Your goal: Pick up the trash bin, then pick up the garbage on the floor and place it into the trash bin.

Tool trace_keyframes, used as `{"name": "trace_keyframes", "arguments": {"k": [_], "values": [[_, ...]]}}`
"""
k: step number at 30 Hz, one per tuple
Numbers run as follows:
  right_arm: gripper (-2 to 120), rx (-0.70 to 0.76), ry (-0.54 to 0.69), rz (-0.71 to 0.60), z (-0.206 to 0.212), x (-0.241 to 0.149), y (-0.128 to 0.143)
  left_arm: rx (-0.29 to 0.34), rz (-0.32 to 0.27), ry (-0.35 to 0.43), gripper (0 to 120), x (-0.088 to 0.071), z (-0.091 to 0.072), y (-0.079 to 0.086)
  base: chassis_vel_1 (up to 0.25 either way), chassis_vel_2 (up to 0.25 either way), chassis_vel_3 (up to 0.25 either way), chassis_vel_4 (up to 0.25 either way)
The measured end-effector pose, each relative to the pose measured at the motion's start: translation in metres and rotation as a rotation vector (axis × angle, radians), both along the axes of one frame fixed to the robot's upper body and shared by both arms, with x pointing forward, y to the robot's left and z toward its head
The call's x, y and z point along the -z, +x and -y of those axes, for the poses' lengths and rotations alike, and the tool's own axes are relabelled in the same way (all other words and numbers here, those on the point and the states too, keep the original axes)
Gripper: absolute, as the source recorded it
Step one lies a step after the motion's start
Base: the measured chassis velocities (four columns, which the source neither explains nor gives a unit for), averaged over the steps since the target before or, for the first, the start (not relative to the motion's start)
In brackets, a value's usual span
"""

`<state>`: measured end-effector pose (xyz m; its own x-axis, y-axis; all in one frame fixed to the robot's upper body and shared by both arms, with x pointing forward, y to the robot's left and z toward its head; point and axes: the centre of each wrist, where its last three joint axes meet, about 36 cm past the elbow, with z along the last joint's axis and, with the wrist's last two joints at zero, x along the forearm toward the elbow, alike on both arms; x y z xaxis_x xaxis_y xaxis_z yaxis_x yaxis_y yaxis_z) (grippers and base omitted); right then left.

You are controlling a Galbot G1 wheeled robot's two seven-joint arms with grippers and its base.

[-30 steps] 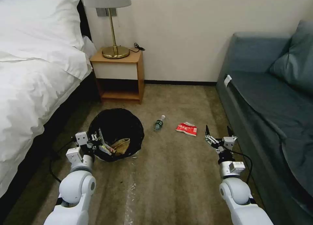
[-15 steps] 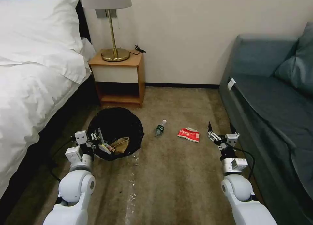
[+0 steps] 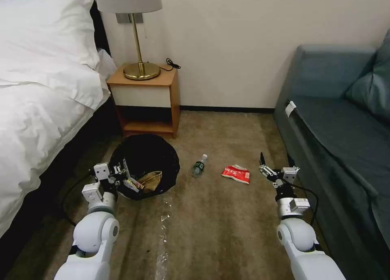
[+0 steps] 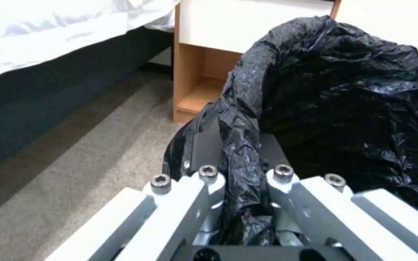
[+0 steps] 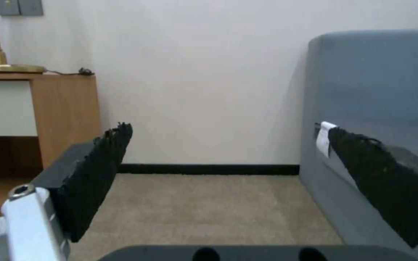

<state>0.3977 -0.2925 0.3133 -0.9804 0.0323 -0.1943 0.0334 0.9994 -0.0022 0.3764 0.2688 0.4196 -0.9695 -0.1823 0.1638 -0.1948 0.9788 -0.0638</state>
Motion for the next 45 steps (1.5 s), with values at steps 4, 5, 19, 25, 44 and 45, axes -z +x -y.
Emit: {"name": "trace_keyframes", "arguments": {"k": [4, 5, 19, 25, 44, 45], "values": [[99, -0.001, 0.001, 0.000, 0.0006, -0.0004, 0.0000, -0.001, -0.001, 0.001, 4, 0.0001, 0.0001, -0.0006, -0.082, 0.074, 0.077, -0.079], [99, -0.002, 0.000, 0.001, 0.0008, -0.0009, 0.0006, -0.001, -0.001, 0.001, 4, 0.0001, 0.0002, -0.0006, -0.073, 0.067, 0.066, -0.087], [99, -0.004, 0.000, 0.003, 0.0006, -0.0021, 0.0038, -0.002, -0.005, 0.003, 4, 0.0008, 0.0011, -0.0021, -0.081, 0.086, 0.083, -0.079], [99, -0.009, 0.002, 0.003, -0.0007, -0.0034, 0.0049, -0.002, -0.009, 0.006, 4, 0.0020, 0.0009, -0.0030, -0.089, 0.075, 0.084, -0.089], [100, -0.019, -0.040, 0.000, 0.0029, 0.0034, 0.0015, -0.003, -0.012, 0.012, 4, 0.0022, 0.0013, -0.0054, -0.075, 0.076, 0.081, -0.074], [100, -0.024, -0.052, 0.003, 0.0037, 0.0041, 0.0022, -0.003, -0.012, 0.012, 4, 0.0023, 0.0013, -0.0059, -0.084, 0.058, 0.064, -0.079]]}}
